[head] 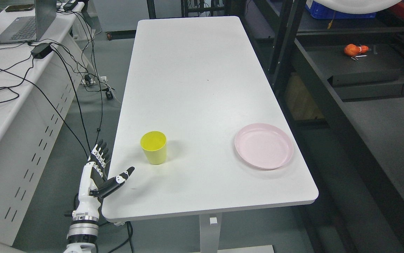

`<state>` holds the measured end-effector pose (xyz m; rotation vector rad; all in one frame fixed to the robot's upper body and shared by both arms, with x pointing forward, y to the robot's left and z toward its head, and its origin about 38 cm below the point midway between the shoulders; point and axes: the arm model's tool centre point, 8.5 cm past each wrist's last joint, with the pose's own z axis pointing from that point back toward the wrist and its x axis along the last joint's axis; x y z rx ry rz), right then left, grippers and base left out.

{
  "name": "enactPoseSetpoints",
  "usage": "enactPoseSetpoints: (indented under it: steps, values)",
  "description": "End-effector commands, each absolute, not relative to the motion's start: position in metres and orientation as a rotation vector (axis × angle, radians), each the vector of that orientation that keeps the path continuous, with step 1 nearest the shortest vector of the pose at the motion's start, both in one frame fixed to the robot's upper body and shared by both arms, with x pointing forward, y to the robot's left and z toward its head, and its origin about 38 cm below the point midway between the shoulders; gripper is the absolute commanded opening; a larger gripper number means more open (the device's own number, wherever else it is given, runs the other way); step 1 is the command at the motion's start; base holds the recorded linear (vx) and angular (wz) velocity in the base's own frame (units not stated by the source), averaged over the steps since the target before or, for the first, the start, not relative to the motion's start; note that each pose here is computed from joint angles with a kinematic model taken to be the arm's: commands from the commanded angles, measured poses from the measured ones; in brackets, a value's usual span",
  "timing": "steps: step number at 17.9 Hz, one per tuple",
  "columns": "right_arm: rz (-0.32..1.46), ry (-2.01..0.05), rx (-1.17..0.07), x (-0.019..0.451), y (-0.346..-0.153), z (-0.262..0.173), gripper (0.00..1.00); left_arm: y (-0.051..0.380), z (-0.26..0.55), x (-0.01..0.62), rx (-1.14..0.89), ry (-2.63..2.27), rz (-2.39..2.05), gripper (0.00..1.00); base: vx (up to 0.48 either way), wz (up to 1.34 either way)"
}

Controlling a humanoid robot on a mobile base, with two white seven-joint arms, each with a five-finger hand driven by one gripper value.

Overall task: Place yellow IKEA cup on middle right shelf
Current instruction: 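Reach the left hand toward the yellow cup on the table, then close the left hand around the yellow cup and lift it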

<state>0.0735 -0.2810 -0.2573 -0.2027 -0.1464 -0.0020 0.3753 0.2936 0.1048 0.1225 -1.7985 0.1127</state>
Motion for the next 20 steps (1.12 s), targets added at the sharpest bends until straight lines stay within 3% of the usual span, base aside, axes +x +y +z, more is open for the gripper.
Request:
enactPoseSetpoints:
  steps: [1, 9, 20]
  values:
    - [-0.008, -0.132, -0.216, 0.064, -0.291, -0.257, 0.99, 0.282, 0.1, 0.401, 0.084, -1.777, 0.073, 0.99, 0.097, 0.0]
    - [-0.008, -0.132, -0.216, 0.064, -0.291, -0.257, 0.99, 0.209, 0.095, 0.423, -0.115, -1.746, -0.052, 0.99, 0.018, 0.01]
    - [-0.008, -0.132, -0.216, 0.064, -0.291, -0.257, 0.99, 0.237, 0.067, 0.44, -0.048, -1.658, 0.016, 0.99, 0.0, 0.0]
